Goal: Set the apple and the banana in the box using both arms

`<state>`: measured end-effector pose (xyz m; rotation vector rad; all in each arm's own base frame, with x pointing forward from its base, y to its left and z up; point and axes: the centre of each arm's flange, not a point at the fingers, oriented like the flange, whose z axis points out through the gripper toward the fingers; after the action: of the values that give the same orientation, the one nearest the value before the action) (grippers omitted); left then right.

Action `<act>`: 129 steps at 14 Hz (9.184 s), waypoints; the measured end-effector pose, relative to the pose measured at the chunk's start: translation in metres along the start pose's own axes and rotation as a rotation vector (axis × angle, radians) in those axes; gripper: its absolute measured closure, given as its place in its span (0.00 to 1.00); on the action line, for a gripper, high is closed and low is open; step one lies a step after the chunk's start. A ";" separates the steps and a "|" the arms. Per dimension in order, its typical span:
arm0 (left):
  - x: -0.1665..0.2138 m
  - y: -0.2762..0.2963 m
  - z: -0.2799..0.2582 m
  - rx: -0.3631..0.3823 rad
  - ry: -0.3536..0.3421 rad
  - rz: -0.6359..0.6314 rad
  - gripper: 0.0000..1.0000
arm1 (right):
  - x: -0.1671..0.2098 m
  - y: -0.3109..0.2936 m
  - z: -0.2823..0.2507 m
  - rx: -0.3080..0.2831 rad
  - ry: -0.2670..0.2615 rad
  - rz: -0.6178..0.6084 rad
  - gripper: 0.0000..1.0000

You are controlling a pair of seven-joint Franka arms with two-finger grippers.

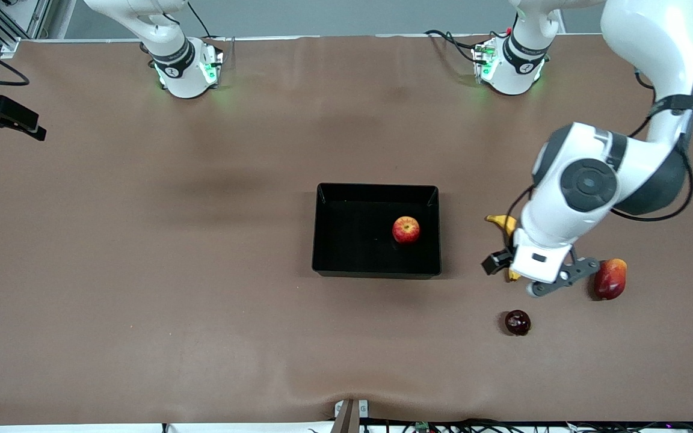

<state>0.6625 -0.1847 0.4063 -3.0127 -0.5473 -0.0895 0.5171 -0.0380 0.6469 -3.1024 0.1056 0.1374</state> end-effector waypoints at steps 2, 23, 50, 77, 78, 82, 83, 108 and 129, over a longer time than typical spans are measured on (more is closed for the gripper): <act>0.012 -0.030 0.021 0.024 -0.033 0.044 0.00 | 0.000 -0.002 0.000 0.007 0.001 -0.004 0.00; -0.004 -0.092 0.155 0.041 -0.179 0.106 0.00 | 0.000 -0.023 -0.001 -0.041 0.004 -0.047 0.00; -0.039 -0.070 0.170 0.040 -0.169 0.217 0.59 | 0.011 0.007 0.006 0.011 0.015 0.014 0.00; -0.228 0.253 0.109 -0.067 -0.150 -0.136 0.59 | 0.015 0.004 0.010 0.009 0.016 0.009 0.00; -0.231 0.255 0.113 -0.068 -0.154 -0.135 0.59 | 0.015 0.004 0.010 0.009 0.016 0.009 0.00; -0.235 0.260 0.129 -0.082 -0.162 -0.133 0.59 | 0.016 0.003 0.011 0.009 0.015 0.008 0.00; -0.237 0.262 0.134 -0.087 -0.164 -0.132 0.59 | 0.016 0.002 0.011 0.009 0.015 0.006 0.00; -0.128 0.186 -0.037 -0.118 0.017 -0.128 0.00 | 0.016 0.001 0.011 0.009 0.013 0.004 0.00; -0.008 -0.135 -0.206 0.069 -0.069 0.171 0.00 | 0.018 -0.015 0.010 0.005 0.030 -0.050 0.00</act>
<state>0.5983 -0.0792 0.6200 -2.9886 -0.2888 0.0437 0.5350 -0.0241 0.6362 -3.0997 0.0298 0.0890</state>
